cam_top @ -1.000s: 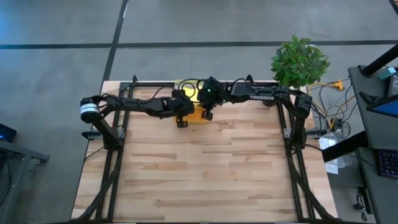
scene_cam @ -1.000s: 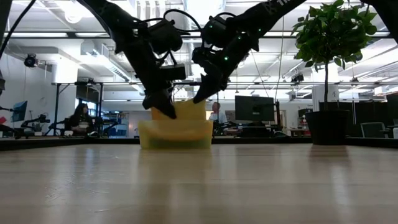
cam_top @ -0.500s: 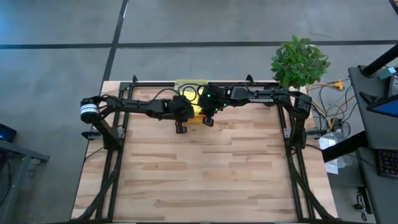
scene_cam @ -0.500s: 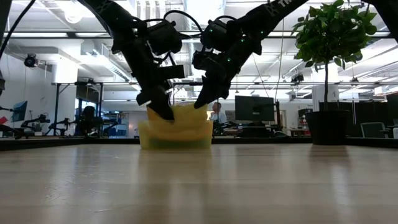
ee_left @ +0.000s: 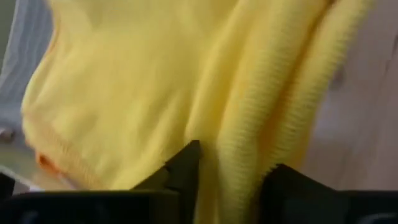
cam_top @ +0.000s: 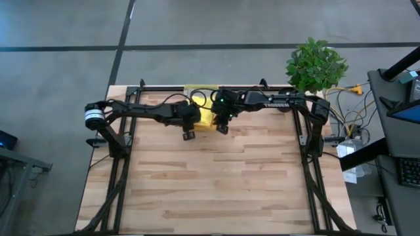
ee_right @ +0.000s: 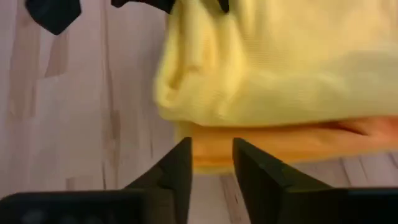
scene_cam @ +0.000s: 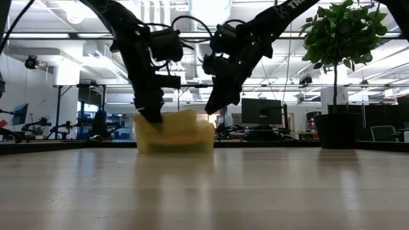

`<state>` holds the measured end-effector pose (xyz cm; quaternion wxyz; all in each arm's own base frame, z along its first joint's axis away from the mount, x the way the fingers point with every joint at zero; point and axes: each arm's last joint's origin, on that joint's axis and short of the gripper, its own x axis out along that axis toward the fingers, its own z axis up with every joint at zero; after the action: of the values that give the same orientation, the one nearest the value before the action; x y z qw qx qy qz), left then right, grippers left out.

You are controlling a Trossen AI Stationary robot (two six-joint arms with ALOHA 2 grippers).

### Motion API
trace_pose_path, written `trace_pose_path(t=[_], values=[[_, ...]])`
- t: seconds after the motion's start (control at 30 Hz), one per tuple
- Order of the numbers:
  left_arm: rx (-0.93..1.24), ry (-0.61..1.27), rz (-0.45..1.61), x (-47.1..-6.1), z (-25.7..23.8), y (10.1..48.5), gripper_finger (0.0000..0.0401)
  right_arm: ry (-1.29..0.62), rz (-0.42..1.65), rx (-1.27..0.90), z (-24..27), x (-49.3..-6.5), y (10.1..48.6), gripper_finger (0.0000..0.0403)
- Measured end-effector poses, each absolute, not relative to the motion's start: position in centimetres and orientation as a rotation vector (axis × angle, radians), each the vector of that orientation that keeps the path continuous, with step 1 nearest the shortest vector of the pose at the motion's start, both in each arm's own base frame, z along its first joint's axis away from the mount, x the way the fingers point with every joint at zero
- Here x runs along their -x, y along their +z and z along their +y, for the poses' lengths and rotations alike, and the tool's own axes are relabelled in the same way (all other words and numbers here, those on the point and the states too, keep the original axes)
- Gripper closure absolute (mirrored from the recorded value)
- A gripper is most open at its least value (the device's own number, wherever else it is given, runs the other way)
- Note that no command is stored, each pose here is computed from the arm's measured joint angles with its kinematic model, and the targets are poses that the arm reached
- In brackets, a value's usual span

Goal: Fold microfiber towels
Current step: Stack the folded yellow microfiber cloth on top of the gray microfiber cloth

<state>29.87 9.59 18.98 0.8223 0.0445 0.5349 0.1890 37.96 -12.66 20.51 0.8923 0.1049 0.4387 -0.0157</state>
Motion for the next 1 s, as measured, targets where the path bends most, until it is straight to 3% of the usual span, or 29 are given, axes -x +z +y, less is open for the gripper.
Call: trace_pose_path(t=[0.17, 0.3, 0.43, 0.67, 0.87, 1.0], values=[[-0.064, 0.452, 1.124, -28.7, 9.3, 20.7, 0.0236, -0.06, 0.85, -0.223, -13.2, -37.2, 22.6, 0.0257], [-0.063, 0.466, 1.031, -28.0, 9.1, 22.9, 0.02, -0.1, 0.775, -0.205, -14.5, -37.0, 23.6, 0.0252], [-0.029, 0.499, 0.904, -27.4, 8.9, 25.1, 0.019, -0.127, 0.752, -0.201, -16.2, -36.9, 23.1, 0.0287], [0.002, 0.529, 0.798, -26.6, 8.7, 27.0, 0.0189, -0.134, 0.743, -0.22, -17.8, -37.2, 21.6, 0.0381], [0.024, 0.566, 0.763, -26.6, 8.8, 27.2, 0.0189, -0.156, 0.677, -0.232, -18.9, -38.5, 21.2, 0.0394], [0.072, 0.591, 0.756, -26.7, 8.9, 27.0, 0.0189, -0.17, 0.813, -0.315, -20.1, -39.7, 19.7, 0.0394]])
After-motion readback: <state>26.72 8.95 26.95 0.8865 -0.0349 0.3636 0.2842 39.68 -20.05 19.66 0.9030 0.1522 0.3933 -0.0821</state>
